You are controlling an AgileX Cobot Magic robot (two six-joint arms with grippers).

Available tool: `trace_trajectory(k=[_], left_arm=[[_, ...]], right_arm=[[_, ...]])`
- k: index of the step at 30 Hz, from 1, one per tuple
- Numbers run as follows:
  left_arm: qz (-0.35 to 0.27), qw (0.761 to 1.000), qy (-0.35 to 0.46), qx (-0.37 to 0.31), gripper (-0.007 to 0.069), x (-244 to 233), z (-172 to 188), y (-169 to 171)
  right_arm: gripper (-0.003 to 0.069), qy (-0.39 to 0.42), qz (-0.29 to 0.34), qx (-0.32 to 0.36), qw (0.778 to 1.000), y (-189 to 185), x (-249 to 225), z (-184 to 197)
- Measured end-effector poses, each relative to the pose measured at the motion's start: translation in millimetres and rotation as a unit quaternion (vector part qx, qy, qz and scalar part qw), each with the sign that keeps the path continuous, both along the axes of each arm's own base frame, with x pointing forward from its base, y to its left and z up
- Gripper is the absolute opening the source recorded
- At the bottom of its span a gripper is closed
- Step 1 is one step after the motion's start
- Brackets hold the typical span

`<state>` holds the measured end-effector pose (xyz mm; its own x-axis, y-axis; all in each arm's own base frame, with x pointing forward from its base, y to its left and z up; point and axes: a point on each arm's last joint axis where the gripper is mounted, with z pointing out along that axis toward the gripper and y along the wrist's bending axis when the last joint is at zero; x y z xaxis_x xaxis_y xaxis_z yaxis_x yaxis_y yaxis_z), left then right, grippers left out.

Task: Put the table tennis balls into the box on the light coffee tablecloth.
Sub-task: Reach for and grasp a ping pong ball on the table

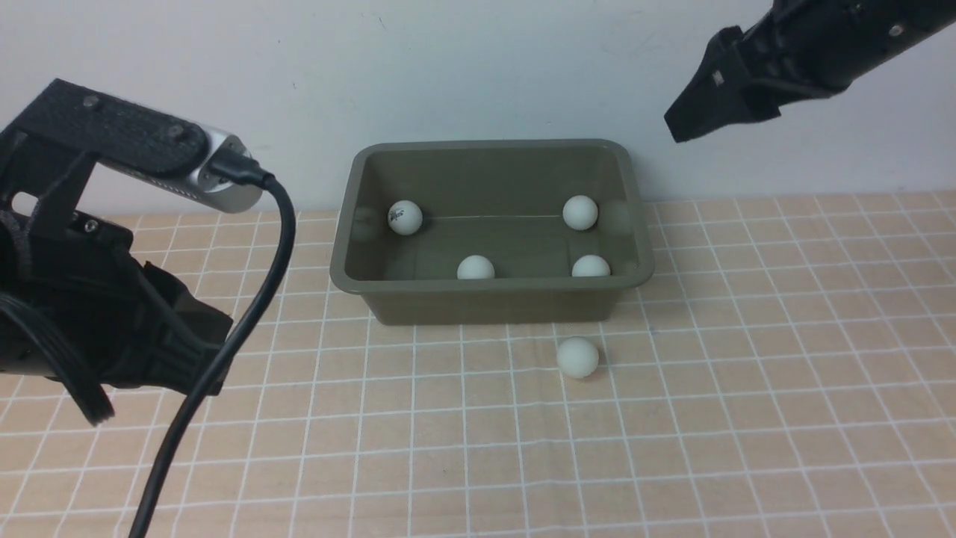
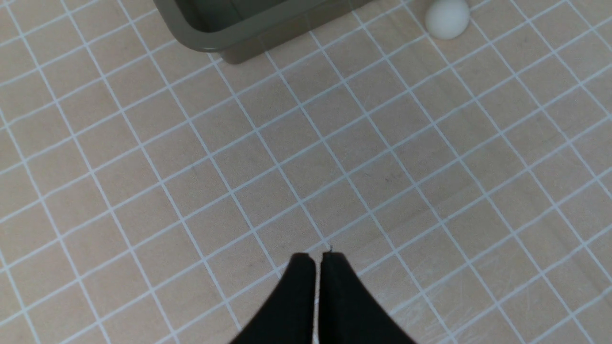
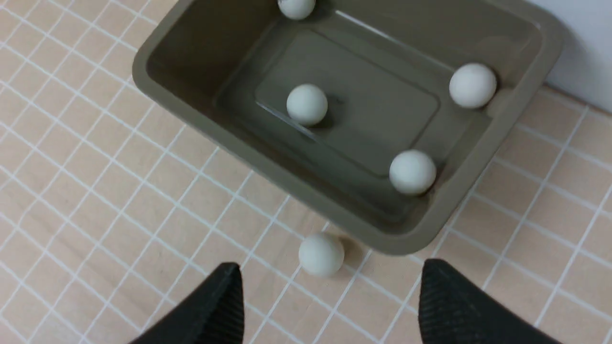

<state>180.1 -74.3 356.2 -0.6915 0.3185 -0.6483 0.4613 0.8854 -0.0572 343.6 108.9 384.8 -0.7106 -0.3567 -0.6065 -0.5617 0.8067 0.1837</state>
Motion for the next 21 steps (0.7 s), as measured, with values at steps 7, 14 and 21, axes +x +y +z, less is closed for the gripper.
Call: trace_trajectory(k=[7, 14, 21], left_arm=[[0.000, 1.000, 0.000, 0.000, -0.0038, 0.0, 0.0, 0.0], [0.000, 1.000, 0.000, 0.000, -0.0038, 0.0, 0.0, 0.0], [0.000, 1.000, 0.000, 0.000, -0.0038, 0.0, 0.0, -0.1]], right_arm=[[0.0446, 0.054, -0.004, -0.027, 0.998, 18.5, -17.6, -63.5], [0.0446, 0.048, -0.020, -0.039, 0.998, 48.3, -37.8, -128.4], [0.0446, 0.007, -0.080, -0.023, 0.996, 58.6, -31.8, -142.7]])
